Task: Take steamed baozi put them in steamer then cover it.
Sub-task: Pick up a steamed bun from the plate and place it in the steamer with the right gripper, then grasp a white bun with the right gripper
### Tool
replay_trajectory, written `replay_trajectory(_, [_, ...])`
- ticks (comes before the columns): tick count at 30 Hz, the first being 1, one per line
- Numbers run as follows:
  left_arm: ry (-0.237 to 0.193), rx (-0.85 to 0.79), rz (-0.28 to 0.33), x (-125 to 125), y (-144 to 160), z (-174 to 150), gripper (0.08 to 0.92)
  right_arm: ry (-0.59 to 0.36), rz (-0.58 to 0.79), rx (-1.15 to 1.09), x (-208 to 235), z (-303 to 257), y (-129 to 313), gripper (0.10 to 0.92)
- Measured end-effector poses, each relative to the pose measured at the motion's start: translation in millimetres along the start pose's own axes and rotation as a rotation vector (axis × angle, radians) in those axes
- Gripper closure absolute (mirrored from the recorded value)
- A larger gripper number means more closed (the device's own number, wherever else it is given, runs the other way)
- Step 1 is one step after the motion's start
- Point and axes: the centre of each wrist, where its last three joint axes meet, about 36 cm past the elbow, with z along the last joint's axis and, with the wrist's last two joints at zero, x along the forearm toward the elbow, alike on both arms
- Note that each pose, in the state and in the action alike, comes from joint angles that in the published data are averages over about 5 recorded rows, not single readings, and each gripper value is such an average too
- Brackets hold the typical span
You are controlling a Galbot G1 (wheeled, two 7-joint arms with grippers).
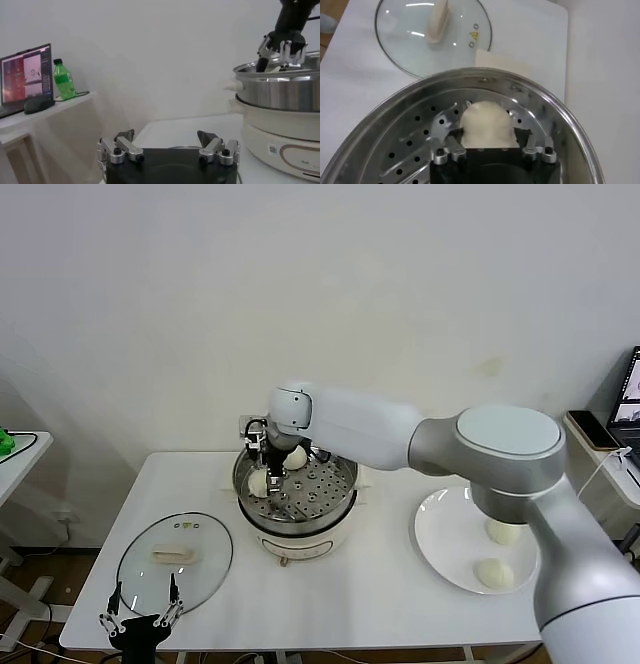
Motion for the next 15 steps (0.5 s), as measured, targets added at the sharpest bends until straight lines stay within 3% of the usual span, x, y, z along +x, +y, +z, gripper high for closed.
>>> replay_trajectory(15, [0.004, -0.007, 0.009, 1, 1, -1, 0.177, 0.06, 0.096, 0.096, 90, 38, -13, 0.2])
